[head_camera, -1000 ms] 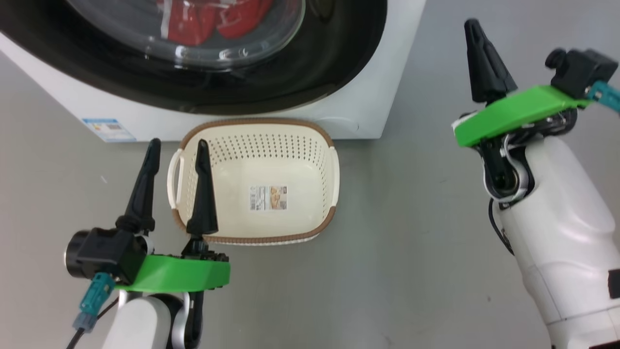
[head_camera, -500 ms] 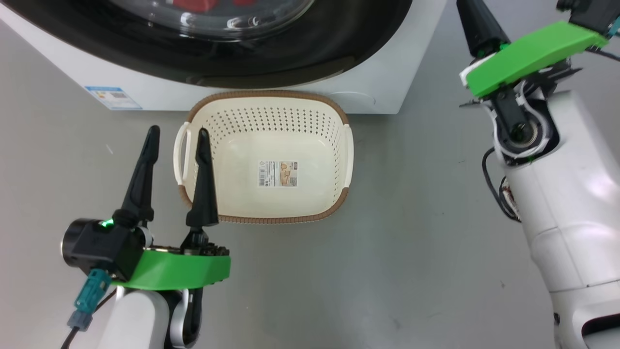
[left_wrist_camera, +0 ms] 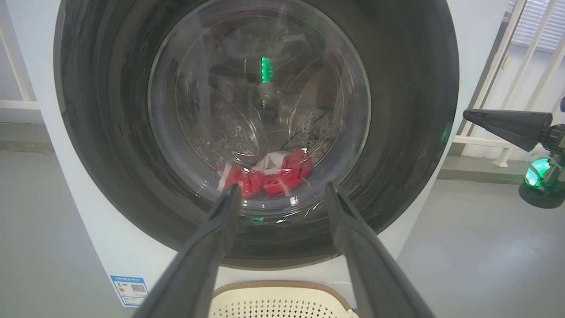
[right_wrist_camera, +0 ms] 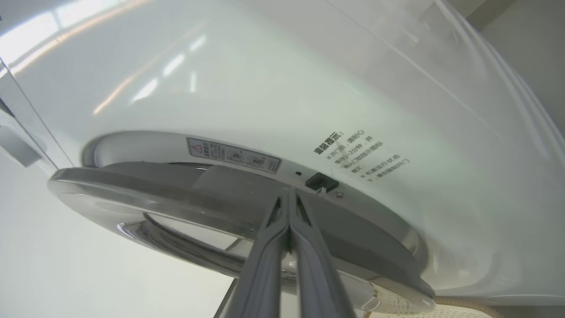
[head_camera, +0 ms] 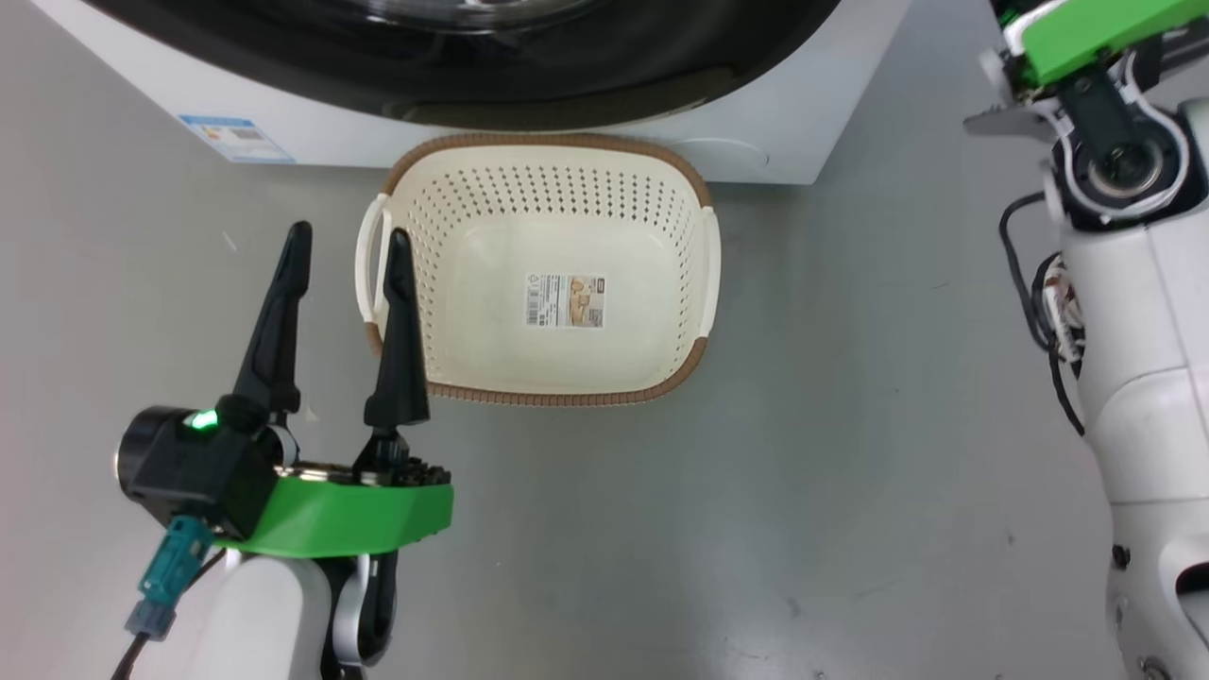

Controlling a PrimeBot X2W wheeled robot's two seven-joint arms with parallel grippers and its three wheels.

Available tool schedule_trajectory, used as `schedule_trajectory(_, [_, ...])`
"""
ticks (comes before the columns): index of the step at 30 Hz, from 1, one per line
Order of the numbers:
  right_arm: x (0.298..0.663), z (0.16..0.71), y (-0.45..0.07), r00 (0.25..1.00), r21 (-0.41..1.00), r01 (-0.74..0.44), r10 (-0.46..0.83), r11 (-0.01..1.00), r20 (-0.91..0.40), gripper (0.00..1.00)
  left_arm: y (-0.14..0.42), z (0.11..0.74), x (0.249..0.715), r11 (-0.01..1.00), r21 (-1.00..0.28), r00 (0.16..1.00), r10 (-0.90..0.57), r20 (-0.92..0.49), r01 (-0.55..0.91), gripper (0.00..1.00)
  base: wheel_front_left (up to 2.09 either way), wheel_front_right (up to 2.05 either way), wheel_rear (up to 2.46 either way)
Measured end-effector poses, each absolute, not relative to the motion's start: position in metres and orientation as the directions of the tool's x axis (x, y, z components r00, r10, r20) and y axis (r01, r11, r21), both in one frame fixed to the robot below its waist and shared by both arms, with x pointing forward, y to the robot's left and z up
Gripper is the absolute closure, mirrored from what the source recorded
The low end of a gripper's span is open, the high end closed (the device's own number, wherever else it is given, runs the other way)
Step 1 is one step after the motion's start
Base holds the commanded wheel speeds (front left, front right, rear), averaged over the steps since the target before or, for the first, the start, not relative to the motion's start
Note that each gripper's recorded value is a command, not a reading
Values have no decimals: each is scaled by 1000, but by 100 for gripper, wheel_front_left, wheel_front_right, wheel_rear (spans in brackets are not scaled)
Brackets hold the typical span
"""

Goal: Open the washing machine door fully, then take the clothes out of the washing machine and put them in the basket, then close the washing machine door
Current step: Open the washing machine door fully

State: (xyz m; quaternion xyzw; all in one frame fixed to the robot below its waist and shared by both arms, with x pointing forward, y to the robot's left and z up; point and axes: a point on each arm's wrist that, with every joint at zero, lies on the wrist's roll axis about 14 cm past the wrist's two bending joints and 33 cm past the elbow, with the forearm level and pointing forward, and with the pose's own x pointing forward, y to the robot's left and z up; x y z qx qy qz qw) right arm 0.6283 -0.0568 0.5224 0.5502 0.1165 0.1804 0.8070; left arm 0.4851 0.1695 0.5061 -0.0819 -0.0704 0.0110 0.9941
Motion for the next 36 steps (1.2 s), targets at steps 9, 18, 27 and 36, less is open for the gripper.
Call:
schedule_trajectory(9, [643, 508, -45, 883, 959, -117, 468, 258, -18, 100, 173, 503, 490, 987, -159, 990, 36, 140, -13, 0, 0, 0, 0])
schedule_trajectory(18, [652, 507, -30, 856, 968, -111, 517, 225, -22, 100, 175, 497, 490, 988, -151, 991, 39, 125, -20, 0, 0, 0, 0])
schedule_trajectory(27, [659, 507, -19, 832, 964, -117, 554, 237, -35, 100, 180, 495, 488, 989, -143, 992, 48, 117, -31, 0, 0, 0, 0])
schedule_trajectory(36, [656, 508, -14, 802, 965, -112, 595, 238, -53, 100, 183, 501, 487, 990, -139, 990, 55, 129, -37, 0, 0, 0, 0])
